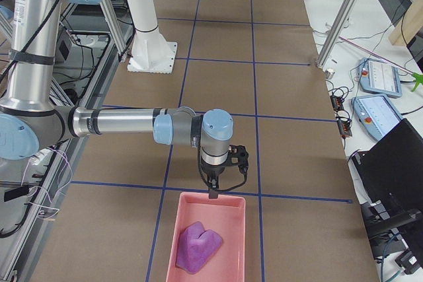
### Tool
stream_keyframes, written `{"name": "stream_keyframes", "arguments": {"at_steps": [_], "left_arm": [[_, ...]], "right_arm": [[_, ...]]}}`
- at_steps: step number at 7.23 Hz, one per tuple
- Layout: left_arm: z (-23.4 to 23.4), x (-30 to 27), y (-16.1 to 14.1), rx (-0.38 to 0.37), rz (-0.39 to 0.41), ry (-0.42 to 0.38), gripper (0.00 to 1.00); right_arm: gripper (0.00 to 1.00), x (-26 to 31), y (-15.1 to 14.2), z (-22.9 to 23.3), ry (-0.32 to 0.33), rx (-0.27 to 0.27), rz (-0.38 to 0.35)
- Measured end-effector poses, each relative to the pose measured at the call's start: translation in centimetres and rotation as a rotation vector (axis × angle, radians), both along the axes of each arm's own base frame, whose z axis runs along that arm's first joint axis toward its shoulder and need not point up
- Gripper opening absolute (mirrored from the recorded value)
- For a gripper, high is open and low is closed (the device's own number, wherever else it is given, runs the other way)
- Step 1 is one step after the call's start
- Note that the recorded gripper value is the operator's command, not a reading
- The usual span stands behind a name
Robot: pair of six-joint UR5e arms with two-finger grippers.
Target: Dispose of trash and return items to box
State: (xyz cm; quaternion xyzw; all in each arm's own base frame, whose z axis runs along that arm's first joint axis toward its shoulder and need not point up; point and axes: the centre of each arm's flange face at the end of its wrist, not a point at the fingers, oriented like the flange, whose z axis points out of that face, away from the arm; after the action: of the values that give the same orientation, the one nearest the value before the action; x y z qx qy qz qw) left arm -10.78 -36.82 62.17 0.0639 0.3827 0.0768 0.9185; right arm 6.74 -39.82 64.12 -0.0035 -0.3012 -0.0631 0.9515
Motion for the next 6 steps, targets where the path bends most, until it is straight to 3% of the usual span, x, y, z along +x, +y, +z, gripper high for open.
{"name": "stream_keyframes", "arguments": {"at_steps": [6], "left_arm": [[0.21, -0.26, 0.07, -0.007, 0.0, -0.034, 0.98]], "right_arm": [[1.0, 0.02, -0.81, -1.25, -0.001, 0.042, -0.001]]}}
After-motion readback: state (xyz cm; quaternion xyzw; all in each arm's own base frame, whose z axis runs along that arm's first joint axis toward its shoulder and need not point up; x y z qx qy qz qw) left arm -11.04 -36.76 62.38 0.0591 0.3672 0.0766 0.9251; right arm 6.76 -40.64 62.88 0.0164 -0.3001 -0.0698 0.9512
